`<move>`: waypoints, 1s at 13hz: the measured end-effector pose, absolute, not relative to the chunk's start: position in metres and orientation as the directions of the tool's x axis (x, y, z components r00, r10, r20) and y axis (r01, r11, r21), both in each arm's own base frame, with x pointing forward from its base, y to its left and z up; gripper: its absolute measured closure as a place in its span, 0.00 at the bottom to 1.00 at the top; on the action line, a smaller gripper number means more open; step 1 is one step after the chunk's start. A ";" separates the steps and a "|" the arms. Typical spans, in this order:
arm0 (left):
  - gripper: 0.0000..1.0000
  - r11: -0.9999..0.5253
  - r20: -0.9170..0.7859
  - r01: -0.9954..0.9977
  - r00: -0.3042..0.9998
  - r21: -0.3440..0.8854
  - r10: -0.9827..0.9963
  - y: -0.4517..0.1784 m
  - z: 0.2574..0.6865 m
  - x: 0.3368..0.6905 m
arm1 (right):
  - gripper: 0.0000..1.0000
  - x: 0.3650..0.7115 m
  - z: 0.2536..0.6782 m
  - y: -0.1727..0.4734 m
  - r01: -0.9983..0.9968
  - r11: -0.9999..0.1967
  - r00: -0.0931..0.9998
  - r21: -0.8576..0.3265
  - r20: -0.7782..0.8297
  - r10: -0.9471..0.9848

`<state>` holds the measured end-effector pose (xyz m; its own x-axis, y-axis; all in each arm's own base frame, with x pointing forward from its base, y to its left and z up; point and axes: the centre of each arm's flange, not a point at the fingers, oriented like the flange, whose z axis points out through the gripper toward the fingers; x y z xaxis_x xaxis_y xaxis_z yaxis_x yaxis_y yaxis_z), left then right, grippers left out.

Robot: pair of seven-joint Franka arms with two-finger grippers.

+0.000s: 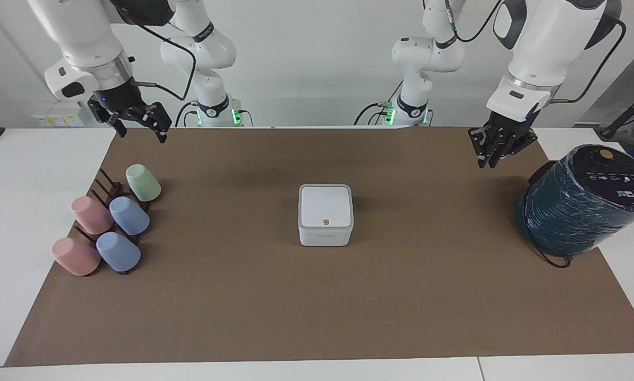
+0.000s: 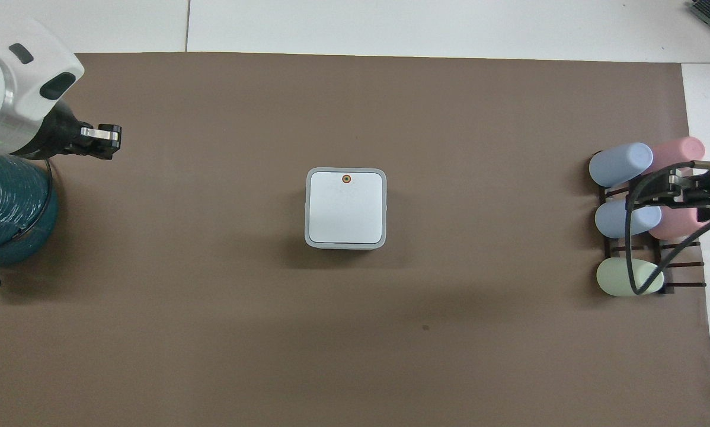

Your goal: Close trash can lid

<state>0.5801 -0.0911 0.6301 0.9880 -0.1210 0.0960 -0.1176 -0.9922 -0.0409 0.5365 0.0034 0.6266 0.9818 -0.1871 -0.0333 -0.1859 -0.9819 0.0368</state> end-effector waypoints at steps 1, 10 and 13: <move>0.57 -0.992 0.096 -0.119 0.988 -0.041 -0.123 -0.091 0.630 0.580 | 0.00 0.536 0.627 0.003 -0.186 -0.982 0.982 0.037 -0.033 -0.187; 0.00 -0.992 0.113 -0.124 0.986 -0.014 -0.125 -0.095 0.632 0.581 | 0.00 0.536 0.627 0.007 -0.180 -0.983 0.983 0.037 -0.033 -0.181; 0.00 -0.992 0.107 -0.124 0.987 -0.004 -0.124 -0.096 0.631 0.580 | 0.00 0.536 0.627 0.007 -0.180 -0.983 0.983 0.037 -0.033 -0.181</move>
<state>0.5805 -0.0961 0.6313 0.9865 -0.1238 0.1069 -0.1241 -0.9923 -0.0036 0.5364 0.0066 0.6266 0.9829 -0.1812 -0.0333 -0.1800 -0.9830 0.0369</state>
